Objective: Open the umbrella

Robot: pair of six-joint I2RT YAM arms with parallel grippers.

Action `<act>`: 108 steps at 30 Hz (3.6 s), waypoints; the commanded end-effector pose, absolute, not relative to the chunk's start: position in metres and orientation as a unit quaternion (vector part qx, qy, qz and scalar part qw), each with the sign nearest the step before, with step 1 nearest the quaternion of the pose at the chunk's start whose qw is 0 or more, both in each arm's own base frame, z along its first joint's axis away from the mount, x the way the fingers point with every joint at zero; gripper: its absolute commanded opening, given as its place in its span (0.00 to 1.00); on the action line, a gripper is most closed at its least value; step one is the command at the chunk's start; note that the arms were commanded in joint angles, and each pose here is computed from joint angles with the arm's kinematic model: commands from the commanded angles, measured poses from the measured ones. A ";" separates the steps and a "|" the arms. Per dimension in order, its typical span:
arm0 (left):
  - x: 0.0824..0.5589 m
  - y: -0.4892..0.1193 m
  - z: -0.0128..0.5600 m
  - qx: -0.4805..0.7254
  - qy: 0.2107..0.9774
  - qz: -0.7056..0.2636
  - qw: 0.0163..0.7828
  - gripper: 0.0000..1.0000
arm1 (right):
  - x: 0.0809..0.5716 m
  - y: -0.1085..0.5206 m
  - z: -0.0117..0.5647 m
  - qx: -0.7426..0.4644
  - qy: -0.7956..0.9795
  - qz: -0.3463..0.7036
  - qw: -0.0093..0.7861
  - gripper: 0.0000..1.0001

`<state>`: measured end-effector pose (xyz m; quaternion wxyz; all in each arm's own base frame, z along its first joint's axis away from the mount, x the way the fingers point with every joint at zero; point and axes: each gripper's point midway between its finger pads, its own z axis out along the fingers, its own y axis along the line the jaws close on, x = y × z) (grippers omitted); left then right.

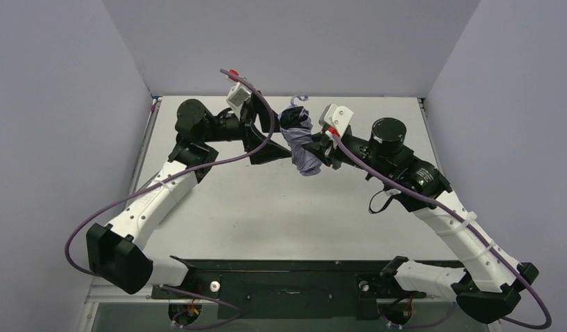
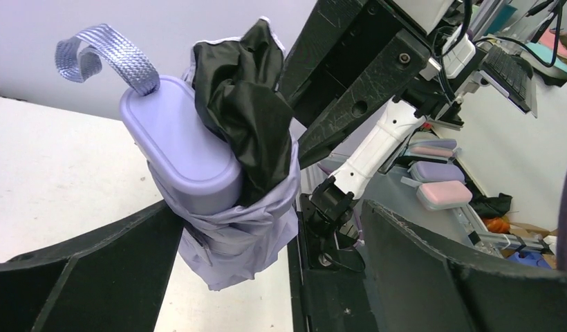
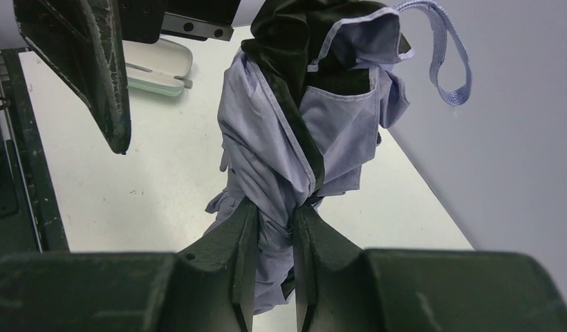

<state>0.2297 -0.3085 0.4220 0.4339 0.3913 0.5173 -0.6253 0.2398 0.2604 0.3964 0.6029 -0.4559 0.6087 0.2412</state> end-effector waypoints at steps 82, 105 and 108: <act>0.221 -0.324 0.484 0.435 0.488 -0.573 0.494 0.38 | 0.260 0.241 0.384 -0.516 0.543 0.080 0.658 0.00; 0.282 -0.252 0.580 0.332 0.451 -0.528 0.639 0.00 | 0.268 0.221 0.323 -0.493 0.624 0.101 0.598 0.00; 0.296 -0.236 0.589 0.308 0.451 -0.515 0.660 0.00 | 0.271 0.216 0.319 -0.480 0.639 0.108 0.591 0.00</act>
